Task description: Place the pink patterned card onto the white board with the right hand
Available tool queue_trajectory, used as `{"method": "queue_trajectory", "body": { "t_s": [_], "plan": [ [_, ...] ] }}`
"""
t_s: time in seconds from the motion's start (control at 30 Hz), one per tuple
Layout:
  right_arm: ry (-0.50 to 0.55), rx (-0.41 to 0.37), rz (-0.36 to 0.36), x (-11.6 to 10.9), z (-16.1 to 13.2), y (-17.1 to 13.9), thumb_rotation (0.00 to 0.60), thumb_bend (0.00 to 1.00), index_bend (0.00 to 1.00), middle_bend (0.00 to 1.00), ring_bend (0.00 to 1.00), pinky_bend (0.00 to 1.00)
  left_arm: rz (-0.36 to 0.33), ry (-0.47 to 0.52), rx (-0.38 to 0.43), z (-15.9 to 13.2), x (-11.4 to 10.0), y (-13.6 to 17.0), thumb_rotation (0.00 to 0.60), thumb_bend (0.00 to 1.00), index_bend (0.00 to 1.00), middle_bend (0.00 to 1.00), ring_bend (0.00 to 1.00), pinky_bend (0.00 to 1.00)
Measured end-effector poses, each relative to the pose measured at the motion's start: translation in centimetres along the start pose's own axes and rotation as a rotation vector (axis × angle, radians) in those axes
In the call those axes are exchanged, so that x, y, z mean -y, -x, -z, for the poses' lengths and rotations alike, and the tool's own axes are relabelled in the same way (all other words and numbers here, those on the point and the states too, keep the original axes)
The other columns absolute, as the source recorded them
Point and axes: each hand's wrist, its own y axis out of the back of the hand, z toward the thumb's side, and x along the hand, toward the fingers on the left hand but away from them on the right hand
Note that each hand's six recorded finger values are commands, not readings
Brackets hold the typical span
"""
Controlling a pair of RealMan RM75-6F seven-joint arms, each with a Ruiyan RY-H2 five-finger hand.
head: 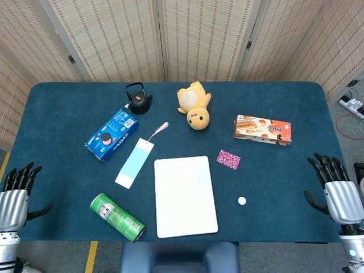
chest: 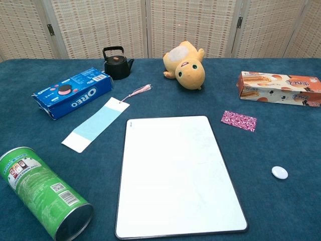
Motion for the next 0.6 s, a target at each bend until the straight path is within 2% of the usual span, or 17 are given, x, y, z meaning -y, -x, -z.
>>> {"method": "queue_trajectory", "body": {
  "t_s": [0.33,0.6],
  "plan": [
    [-0.008,0.019,-0.015,0.5,0.3,0.4,0.600,0.35,0.09,0.09,0.02,0.00,0.006,-0.004,0.005,-0.2,0.2,-0.2,0.600,0.14,0.14,0.07,0.13,0.00],
    [-0.013,0.025,-0.063,1.1,0.1,1.8,0.600,0.35,0.09,0.09,0.02,0.00,0.016,0.002,0.015,-0.5,0.6,-0.4,0.600,0.14,0.14,0.07,0.13,0.00]
  ]
}}
